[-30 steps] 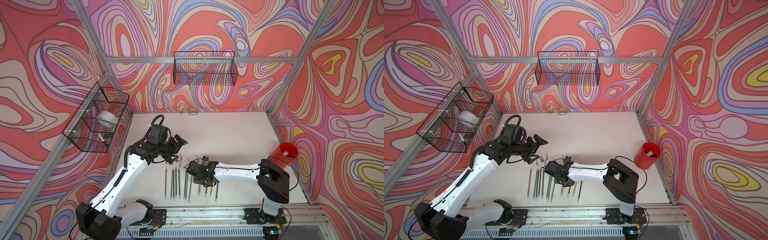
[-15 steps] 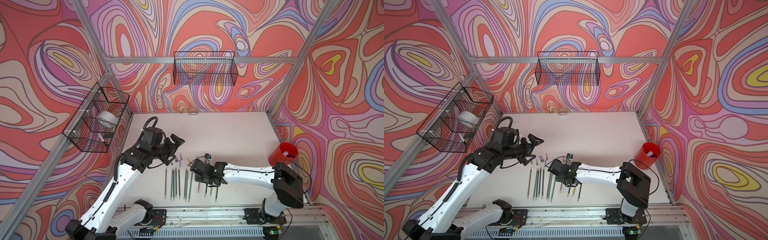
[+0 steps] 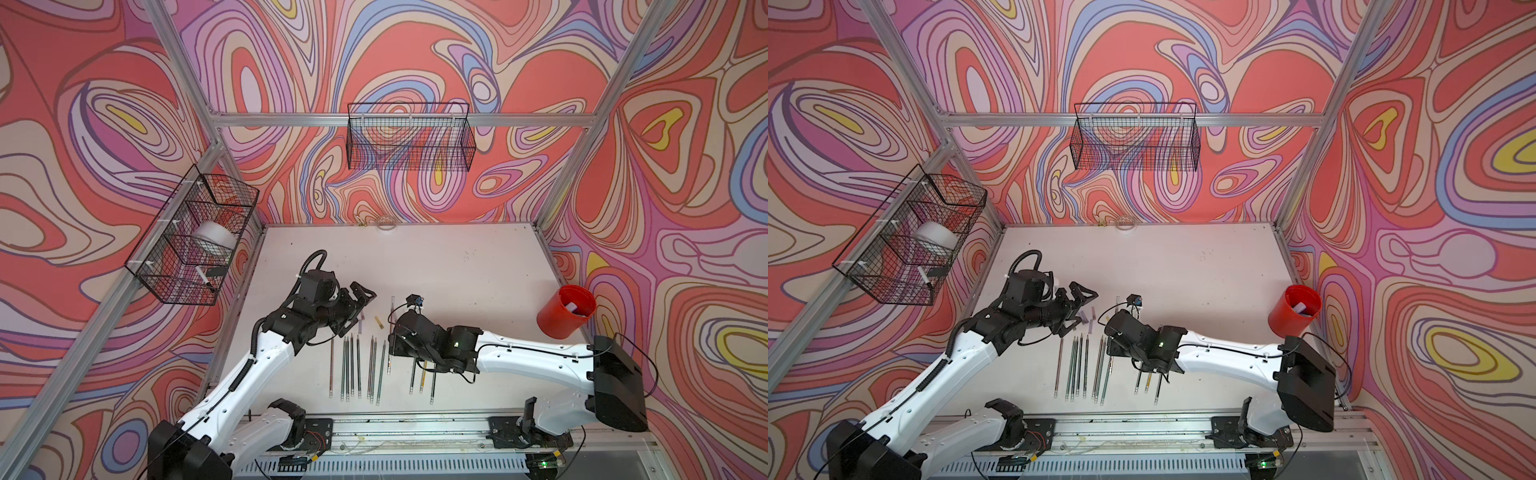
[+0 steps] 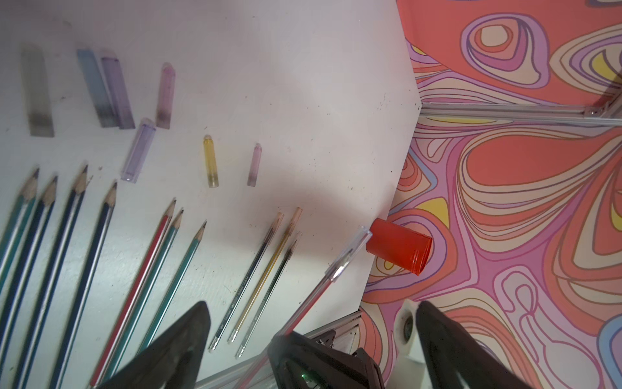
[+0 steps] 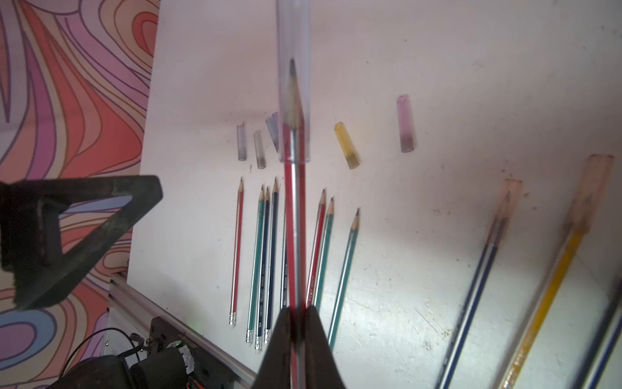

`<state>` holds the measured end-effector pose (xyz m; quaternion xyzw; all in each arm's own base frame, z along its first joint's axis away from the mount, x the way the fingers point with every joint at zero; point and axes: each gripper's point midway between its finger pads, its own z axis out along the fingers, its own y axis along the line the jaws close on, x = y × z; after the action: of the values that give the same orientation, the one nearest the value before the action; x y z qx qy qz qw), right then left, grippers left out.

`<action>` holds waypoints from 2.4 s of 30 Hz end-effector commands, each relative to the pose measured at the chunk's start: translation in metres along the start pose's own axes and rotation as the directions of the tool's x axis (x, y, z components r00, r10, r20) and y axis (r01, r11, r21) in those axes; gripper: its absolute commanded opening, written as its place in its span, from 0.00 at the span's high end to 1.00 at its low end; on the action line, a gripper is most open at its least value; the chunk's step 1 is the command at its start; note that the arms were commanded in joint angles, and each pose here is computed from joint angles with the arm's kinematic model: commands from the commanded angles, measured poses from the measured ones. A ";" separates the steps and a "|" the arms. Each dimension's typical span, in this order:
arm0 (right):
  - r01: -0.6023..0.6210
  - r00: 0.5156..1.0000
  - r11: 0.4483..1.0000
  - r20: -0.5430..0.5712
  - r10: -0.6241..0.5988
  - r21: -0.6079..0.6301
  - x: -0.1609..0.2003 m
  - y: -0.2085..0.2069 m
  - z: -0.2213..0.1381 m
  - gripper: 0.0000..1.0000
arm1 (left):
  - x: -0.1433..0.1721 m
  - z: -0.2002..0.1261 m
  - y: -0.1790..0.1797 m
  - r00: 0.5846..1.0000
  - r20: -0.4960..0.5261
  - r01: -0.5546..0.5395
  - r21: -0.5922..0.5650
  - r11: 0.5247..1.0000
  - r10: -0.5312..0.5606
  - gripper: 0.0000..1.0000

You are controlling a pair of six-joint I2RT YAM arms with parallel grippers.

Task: Remove the protective cover of the pencils
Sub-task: Remove the protective sleeve from the pencil.

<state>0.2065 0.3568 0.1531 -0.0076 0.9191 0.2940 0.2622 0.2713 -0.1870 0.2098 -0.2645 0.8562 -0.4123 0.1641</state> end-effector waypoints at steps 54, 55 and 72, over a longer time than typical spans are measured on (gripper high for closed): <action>0.028 0.999 0.981 -0.034 -0.036 -0.193 0.002 0.045 -0.002 0.83 | 0.020 0.034 -0.021 0.964 -0.122 -0.247 -0.102 0.964 0.235 0.92; 0.025 0.999 0.981 -0.038 -0.033 -0.193 0.003 0.045 0.000 0.81 | 0.020 0.035 -0.022 0.964 -0.121 -0.248 -0.098 0.964 0.236 0.92; 0.028 0.999 0.976 -0.027 -0.035 -0.218 0.001 0.046 -0.010 1.00 | -0.015 0.024 -0.029 0.948 0.019 -0.307 -0.221 0.926 0.319 0.95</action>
<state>0.2016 0.3933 0.1795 -0.0461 0.8870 0.3828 0.2542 0.2843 -0.2235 0.2105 -0.1356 0.9238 -0.3147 0.1710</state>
